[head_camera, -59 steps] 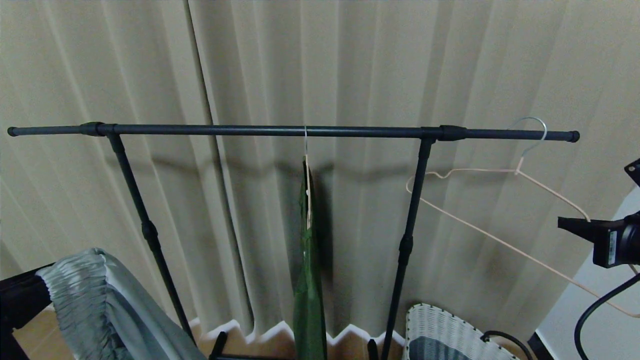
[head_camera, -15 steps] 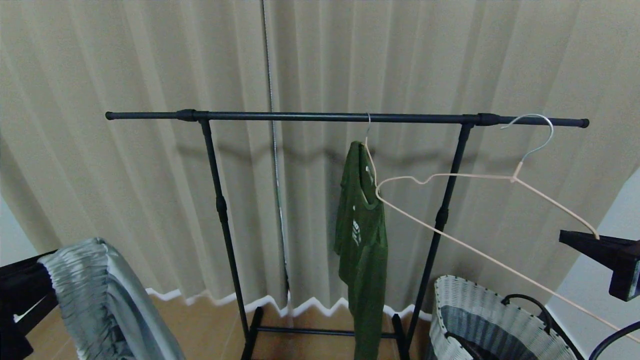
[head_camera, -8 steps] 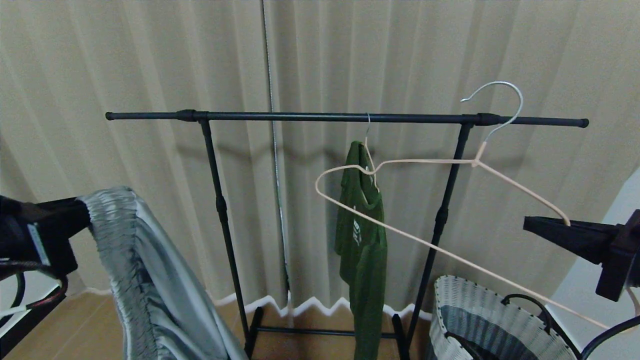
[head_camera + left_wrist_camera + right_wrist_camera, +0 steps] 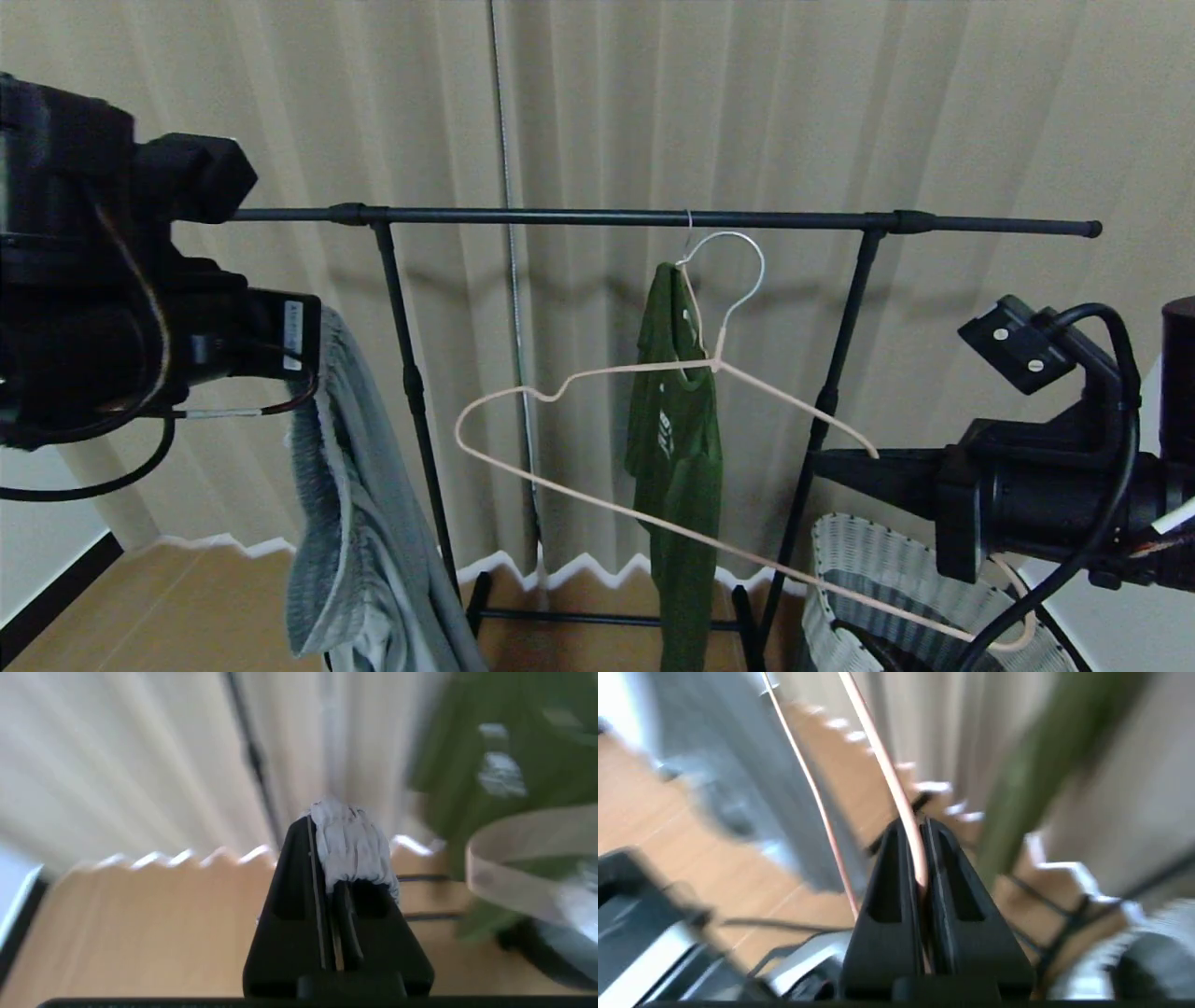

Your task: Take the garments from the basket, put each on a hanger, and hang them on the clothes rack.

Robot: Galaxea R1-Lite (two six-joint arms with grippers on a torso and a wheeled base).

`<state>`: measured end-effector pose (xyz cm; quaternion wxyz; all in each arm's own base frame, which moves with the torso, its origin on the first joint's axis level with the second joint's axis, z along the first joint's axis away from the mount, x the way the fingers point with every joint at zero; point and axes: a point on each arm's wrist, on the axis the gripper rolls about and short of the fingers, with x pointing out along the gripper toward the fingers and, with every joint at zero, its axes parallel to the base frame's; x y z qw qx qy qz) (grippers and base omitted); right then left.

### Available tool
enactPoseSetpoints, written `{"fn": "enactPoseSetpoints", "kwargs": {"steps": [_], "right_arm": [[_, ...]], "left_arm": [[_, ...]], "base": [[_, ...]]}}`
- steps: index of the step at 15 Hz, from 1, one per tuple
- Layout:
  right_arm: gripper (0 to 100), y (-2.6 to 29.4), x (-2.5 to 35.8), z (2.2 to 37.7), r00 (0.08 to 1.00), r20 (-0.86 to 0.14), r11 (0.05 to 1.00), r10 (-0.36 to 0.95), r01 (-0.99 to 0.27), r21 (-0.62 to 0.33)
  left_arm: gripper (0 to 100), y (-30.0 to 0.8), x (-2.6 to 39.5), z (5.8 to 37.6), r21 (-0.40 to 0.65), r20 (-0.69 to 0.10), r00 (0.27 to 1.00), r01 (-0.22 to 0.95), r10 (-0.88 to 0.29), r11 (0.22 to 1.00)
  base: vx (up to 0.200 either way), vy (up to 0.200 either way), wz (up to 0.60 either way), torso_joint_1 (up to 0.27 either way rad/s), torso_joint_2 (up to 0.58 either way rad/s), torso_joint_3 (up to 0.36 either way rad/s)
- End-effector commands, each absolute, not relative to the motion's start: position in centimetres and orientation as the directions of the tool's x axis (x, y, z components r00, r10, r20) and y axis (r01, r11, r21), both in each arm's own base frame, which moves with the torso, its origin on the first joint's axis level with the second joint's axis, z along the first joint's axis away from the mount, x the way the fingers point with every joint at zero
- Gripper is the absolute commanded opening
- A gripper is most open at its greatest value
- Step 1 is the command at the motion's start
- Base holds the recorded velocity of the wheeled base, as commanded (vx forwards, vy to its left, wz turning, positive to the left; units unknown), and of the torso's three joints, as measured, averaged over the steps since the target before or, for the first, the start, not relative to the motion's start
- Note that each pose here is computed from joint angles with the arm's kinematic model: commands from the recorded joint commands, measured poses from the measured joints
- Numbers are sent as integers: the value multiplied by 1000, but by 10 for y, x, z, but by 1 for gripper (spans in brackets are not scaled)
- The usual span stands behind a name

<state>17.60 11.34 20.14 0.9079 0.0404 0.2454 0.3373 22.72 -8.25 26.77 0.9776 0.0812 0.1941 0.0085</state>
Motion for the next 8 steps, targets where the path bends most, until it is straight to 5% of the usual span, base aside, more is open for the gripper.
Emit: {"fn": "enactPoseSetpoints", "kwargs": {"steps": [1,8], "right_arm": [[0,130,174,198,612,-401,724,681,-644,247],[0,150,175,199,576,-378,684,725,-669,292]], "left_arm": [[0,-98,261,250,197,-422,898,-41,123,979],[0,-116,268,247,209,-404,898,-96,175,973]], "base": [[0,0,0,0,0,0],[0,0,0,0,0,0]]}}
